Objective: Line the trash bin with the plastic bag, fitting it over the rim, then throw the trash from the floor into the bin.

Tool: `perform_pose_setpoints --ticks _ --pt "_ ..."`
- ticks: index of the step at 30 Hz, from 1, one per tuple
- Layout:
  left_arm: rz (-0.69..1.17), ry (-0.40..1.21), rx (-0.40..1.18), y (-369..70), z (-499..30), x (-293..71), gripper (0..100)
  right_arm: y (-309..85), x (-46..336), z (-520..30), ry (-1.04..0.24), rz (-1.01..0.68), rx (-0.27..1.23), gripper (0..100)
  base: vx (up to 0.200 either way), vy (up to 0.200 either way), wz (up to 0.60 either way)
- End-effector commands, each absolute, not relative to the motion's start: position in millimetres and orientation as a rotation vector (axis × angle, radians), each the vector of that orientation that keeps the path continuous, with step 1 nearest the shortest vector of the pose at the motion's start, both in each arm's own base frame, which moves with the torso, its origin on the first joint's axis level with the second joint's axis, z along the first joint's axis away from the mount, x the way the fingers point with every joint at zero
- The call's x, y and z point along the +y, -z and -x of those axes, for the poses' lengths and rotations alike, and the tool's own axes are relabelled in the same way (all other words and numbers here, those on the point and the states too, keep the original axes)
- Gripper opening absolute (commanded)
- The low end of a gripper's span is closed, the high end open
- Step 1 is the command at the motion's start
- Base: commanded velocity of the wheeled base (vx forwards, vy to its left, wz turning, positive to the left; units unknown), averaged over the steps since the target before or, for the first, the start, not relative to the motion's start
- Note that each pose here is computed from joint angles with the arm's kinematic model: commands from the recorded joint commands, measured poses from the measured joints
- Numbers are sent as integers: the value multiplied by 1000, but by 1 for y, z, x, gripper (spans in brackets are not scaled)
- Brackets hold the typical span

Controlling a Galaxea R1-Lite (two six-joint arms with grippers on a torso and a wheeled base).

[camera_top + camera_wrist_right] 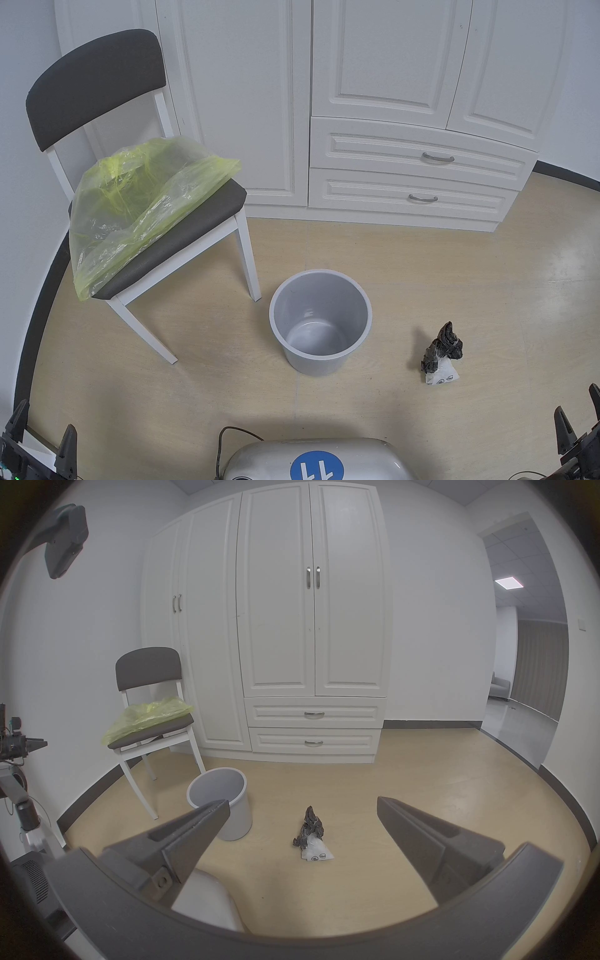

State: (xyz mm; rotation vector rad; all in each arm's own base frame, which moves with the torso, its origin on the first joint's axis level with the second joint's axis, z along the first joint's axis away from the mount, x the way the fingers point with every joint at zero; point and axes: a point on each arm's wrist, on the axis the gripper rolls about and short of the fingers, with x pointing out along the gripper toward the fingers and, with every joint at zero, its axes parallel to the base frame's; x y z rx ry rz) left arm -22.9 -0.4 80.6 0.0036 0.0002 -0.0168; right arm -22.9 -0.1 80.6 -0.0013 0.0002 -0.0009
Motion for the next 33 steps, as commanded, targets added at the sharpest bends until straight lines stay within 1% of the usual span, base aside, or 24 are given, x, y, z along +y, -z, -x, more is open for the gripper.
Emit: perform_pose_setpoints --ticks 1,33 --pt "-3 17 2 -75 23 0 100 -76 0 23 0 2 2 100 0 0 0" --pt "-8 20 1 -75 23 -1 100 -76 0 23 0 2 2 100 0 0 0"
